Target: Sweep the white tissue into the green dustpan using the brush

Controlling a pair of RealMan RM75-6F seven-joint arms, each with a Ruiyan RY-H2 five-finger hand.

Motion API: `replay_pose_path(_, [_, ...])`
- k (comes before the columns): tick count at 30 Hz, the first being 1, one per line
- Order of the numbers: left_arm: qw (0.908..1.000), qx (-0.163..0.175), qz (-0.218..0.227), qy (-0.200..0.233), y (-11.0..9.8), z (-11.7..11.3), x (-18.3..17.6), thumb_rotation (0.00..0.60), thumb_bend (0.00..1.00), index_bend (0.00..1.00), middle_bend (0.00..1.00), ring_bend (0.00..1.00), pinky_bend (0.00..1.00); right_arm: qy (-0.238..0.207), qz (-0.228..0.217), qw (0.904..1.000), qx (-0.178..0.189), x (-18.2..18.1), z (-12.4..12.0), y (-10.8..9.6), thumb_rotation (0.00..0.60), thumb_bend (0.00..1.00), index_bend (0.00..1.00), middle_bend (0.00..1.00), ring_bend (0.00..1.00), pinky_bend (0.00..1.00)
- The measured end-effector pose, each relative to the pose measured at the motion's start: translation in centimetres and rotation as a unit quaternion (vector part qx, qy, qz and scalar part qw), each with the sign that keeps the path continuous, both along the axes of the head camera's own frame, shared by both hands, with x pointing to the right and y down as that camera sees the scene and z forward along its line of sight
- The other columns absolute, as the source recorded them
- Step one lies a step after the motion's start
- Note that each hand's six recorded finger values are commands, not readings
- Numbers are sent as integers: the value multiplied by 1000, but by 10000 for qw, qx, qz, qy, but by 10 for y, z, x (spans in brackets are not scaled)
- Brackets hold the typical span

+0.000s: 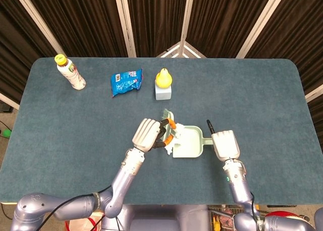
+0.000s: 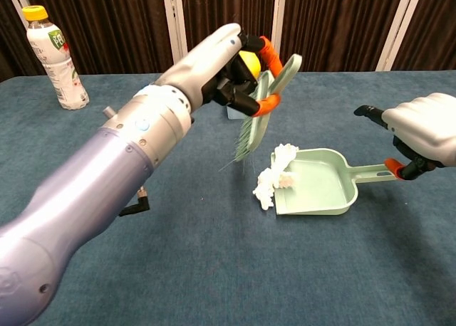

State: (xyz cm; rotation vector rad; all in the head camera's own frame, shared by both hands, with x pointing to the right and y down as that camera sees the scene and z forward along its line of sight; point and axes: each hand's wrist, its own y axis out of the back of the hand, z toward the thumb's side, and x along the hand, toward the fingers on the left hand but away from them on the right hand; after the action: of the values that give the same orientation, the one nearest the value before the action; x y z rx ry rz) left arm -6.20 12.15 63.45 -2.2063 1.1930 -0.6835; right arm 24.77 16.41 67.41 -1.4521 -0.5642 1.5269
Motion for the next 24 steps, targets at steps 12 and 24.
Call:
replay_pose_path(12, [9842,971,199,-1465,-28,-16,-75,600,528,732,1000,1000,1000,-40,121,9999,46,20,-14,4,600,469,0,841,813,813])
replay_pose_path(24, [9146,1457,274,-3763,-55,-33,-208,600,144,265,440,550,653,-108,102,9998,125,19,-26,9,600,469,0,841,811,813])
